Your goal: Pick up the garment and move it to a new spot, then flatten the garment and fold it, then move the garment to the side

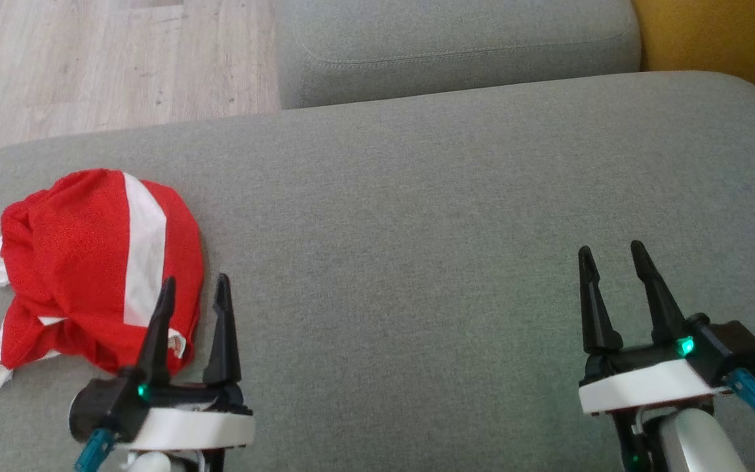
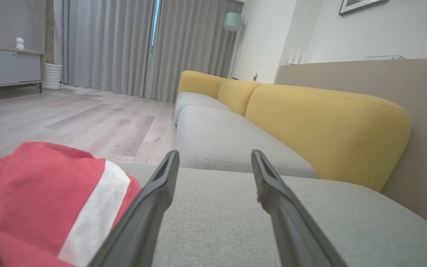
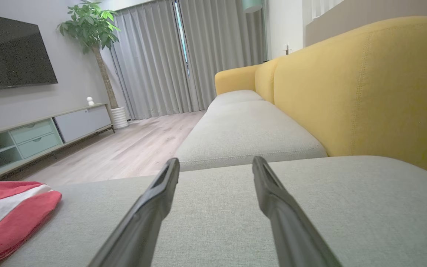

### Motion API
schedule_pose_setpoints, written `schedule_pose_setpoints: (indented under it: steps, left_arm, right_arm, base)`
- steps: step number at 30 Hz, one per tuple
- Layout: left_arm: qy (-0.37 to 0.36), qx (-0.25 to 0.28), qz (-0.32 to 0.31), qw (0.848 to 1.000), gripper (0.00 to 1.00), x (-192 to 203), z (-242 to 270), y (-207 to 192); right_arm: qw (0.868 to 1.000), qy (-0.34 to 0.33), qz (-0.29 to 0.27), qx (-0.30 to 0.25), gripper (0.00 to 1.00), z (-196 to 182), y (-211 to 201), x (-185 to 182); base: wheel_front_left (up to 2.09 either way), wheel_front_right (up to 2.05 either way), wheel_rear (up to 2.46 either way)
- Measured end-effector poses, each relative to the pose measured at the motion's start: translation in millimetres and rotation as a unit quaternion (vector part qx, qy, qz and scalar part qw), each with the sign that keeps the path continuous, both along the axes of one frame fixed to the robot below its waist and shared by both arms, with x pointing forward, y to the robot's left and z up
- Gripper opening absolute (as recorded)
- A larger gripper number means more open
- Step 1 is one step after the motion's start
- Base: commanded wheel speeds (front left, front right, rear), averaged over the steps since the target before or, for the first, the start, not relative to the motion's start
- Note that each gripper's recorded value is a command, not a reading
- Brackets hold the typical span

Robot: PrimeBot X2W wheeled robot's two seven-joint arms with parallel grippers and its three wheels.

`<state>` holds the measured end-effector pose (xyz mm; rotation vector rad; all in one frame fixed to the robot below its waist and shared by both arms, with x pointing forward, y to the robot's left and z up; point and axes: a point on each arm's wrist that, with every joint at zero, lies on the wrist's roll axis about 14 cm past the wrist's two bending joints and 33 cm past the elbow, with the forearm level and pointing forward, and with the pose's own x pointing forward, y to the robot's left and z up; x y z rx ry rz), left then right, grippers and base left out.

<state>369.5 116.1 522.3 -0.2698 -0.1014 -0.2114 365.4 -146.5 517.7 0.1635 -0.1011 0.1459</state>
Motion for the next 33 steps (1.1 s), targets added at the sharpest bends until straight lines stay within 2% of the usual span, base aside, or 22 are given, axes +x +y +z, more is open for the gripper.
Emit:
schedule_pose_setpoints:
  steps: [2, 10, 21, 26, 33]
  left_arm:
    - [-0.002, -0.003, 0.0, 1.0, 1.0, -1, 0, 2]
    - [0.025, 0.003, -0.015, 1.0, 1.0, -11, -19, -6]
    - [0.025, 0.003, -0.007, 1.0, 1.0, -13, -19, -1]
    - [0.023, 0.004, 0.018, 1.0, 1.0, -18, -17, 13]
    - [0.02, 0.009, 0.087, 0.996, 1.0, -34, -15, 54]
  right_arm:
    - [1.0, 0.003, -0.001, 0.015, 1.0, -2, 0, -1]
    - [1.0, 0.023, 0.007, 0.017, 1.0, -15, 6, -4]
    - [1.0, 0.022, 0.015, 0.015, 1.0, -15, 11, -2]
    - [0.999, 0.019, 0.043, 0.015, 1.0, -13, 29, 1]
    - [0.993, 0.014, 0.114, 0.014, 1.0, -9, 76, 3]
  base:
    - [0.0, 0.0, 0.0]
    - [0.0, 0.0, 0.0]
    - [0.0, 0.0, 0.0]
    - [0.0, 0.0, 0.0]
    - [0.0, 0.0, 0.0]
